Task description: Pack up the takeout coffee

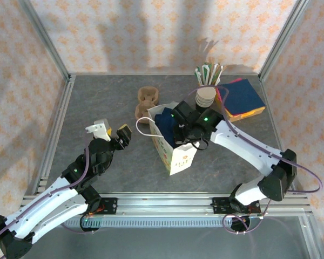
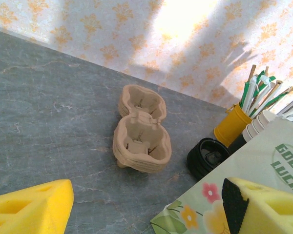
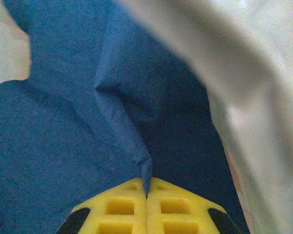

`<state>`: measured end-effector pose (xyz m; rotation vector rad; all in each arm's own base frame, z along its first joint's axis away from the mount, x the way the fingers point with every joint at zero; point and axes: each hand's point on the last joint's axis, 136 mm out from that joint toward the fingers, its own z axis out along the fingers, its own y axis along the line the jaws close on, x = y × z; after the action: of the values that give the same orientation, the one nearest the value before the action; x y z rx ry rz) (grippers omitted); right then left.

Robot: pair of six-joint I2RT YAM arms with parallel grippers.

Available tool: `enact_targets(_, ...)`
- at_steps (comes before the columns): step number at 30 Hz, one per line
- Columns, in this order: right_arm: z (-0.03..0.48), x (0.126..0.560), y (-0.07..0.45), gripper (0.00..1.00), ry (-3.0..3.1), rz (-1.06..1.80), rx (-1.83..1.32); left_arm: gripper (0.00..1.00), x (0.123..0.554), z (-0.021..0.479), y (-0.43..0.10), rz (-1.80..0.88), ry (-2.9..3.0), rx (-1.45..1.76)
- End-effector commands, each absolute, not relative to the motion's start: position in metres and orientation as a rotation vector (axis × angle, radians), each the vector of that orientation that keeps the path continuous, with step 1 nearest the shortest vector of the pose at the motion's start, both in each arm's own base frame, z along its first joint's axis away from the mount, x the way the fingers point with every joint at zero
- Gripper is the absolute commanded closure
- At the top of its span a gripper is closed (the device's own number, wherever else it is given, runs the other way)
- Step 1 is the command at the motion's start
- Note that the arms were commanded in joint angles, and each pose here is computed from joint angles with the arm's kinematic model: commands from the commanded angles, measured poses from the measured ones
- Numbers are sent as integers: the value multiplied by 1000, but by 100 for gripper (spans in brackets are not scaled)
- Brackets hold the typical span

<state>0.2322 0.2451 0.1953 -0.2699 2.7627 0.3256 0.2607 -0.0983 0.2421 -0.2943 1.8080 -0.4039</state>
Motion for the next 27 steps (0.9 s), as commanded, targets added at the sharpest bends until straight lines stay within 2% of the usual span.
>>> enact_targets(1,192,229,237,100,2786,215,-275,19,262,239,-96,-410,1797,-317)
enact_targets(4,195,230,241,100,2780,233,-266,19,262,238,-97,-414,1798,-316)
enact_targets(7,205,234,244,93,2760,249,-266,19,263,234,-98,-416,1803,-314)
enact_targets(11,231,241,252,78,2696,313,-261,19,262,233,-98,-414,1808,-314)
enact_targets(18,287,254,262,59,2545,425,-252,19,261,240,-94,-403,1791,-320)
enact_targets(27,357,270,255,54,2304,512,-174,18,260,256,-84,-345,1761,-317)
